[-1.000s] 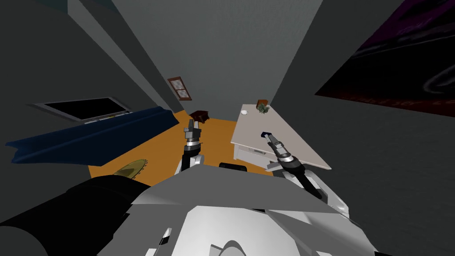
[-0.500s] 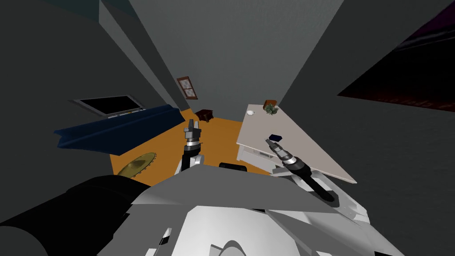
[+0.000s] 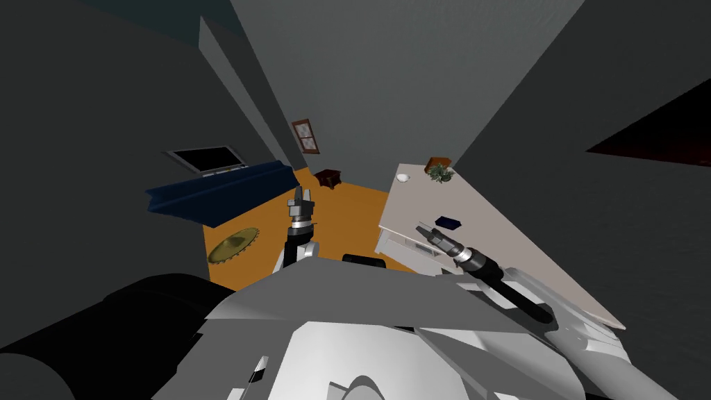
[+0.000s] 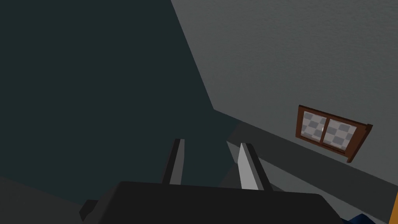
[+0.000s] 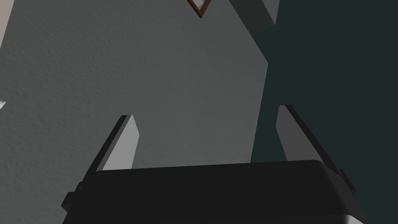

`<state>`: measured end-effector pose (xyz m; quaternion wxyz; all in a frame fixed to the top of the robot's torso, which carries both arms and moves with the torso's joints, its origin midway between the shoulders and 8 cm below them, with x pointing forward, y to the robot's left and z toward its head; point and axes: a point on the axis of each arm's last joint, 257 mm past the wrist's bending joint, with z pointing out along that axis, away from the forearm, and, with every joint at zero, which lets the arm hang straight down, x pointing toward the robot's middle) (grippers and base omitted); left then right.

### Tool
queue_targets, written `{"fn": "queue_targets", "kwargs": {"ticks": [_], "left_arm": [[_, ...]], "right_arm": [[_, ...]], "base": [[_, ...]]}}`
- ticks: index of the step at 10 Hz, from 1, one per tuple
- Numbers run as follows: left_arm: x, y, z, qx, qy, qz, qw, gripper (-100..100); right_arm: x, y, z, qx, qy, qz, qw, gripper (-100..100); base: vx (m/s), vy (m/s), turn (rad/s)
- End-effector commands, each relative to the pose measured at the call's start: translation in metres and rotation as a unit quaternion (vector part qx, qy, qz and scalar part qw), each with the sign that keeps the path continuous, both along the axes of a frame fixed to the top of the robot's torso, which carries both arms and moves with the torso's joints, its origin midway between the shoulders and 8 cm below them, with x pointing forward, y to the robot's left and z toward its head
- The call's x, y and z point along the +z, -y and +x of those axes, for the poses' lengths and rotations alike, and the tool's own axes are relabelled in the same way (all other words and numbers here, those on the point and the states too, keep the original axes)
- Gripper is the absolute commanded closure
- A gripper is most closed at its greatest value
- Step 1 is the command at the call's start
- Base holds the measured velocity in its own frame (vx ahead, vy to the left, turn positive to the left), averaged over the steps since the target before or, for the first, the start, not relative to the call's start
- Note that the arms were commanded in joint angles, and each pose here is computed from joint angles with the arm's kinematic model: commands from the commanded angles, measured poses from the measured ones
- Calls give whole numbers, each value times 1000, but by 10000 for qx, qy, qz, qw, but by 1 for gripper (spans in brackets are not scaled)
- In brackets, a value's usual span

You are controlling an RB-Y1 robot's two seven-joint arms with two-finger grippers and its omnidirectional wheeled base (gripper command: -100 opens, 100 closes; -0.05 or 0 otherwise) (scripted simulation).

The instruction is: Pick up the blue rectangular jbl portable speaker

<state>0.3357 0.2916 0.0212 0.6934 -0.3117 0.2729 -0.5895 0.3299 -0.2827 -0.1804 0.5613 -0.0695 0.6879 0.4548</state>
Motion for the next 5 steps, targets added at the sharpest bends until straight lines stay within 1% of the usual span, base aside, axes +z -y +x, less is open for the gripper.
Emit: {"fn": "queue_targets", "kwargs": {"ticks": [1, 2, 3, 4, 5], "left_arm": [[0, 0, 0, 0, 0, 0, 10000, 0], [0, 0, 0, 1, 0, 0, 10000, 0], [0, 0, 0, 0, 0, 0, 10000, 0], [0, 0, 0, 1, -1, 1, 10000, 0], [0, 0, 0, 0, 0, 0, 10000, 0]], "right_arm": [[-9, 6, -3, 108, -94, -314, 9994, -100], [-27, 19, -9, 163, -259, -663, 9973, -100], [-26, 22, -9, 223, -280, -785, 9963, -100], [-44, 37, -16, 279, -460, -1138, 9920, -100], [-43, 40, -16, 331, -476, -1246, 9905, -100]], "base": [[11, 58, 144], [5, 60, 281], [11, 40, 115], [21, 42, 259], [21, 31, 133]]}}
